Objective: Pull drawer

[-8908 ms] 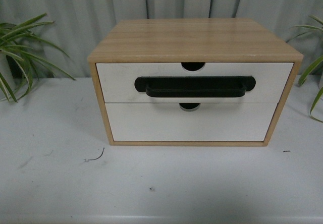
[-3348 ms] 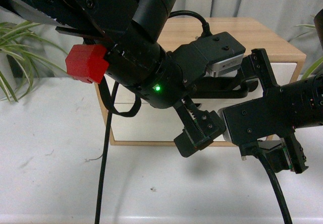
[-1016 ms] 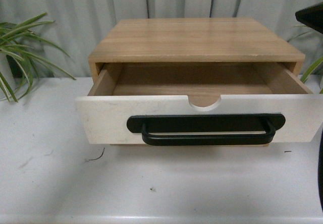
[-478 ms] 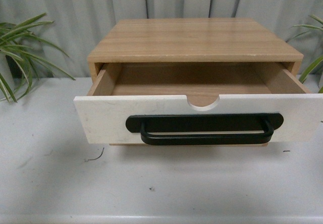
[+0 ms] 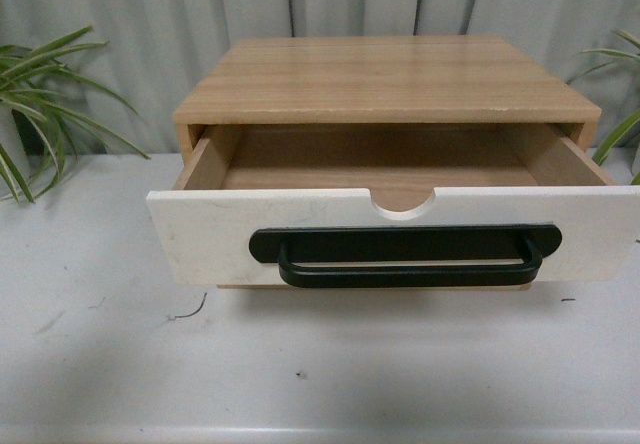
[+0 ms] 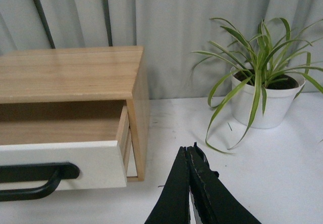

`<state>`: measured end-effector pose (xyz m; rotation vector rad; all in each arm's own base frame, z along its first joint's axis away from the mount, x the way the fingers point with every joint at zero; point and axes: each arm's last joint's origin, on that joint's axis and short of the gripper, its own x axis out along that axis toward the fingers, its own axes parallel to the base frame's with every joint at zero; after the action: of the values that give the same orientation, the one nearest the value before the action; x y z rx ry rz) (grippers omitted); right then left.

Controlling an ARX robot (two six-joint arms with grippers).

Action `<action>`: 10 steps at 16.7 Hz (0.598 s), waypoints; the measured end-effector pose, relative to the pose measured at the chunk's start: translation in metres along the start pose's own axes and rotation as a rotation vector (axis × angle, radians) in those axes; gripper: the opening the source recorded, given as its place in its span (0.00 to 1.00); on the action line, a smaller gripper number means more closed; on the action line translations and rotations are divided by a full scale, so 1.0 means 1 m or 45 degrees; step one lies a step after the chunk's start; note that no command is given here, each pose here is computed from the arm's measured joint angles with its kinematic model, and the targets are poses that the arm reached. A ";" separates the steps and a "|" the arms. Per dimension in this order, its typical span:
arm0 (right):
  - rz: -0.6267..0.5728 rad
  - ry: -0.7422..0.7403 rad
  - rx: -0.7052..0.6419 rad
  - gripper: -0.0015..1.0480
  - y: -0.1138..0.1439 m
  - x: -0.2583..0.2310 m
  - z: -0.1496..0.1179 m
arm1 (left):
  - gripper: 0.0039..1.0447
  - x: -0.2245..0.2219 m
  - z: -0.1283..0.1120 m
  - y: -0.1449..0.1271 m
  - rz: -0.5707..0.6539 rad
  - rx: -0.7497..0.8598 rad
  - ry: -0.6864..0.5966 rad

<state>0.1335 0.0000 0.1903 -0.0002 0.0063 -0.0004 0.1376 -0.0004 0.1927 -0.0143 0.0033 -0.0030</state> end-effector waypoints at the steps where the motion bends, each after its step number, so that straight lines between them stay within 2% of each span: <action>1: 0.000 0.002 0.000 0.02 0.000 -0.003 -0.004 | 0.01 -0.003 -0.003 0.000 0.000 0.000 -0.002; 10: 0.000 -0.012 0.000 0.02 0.000 -0.018 -0.021 | 0.01 -0.020 -0.022 0.000 0.000 0.000 -0.029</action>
<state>0.1153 0.0000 0.1698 -0.0006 -0.0029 0.0000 0.1171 -0.0003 0.1707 -0.0139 -0.0196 -0.0032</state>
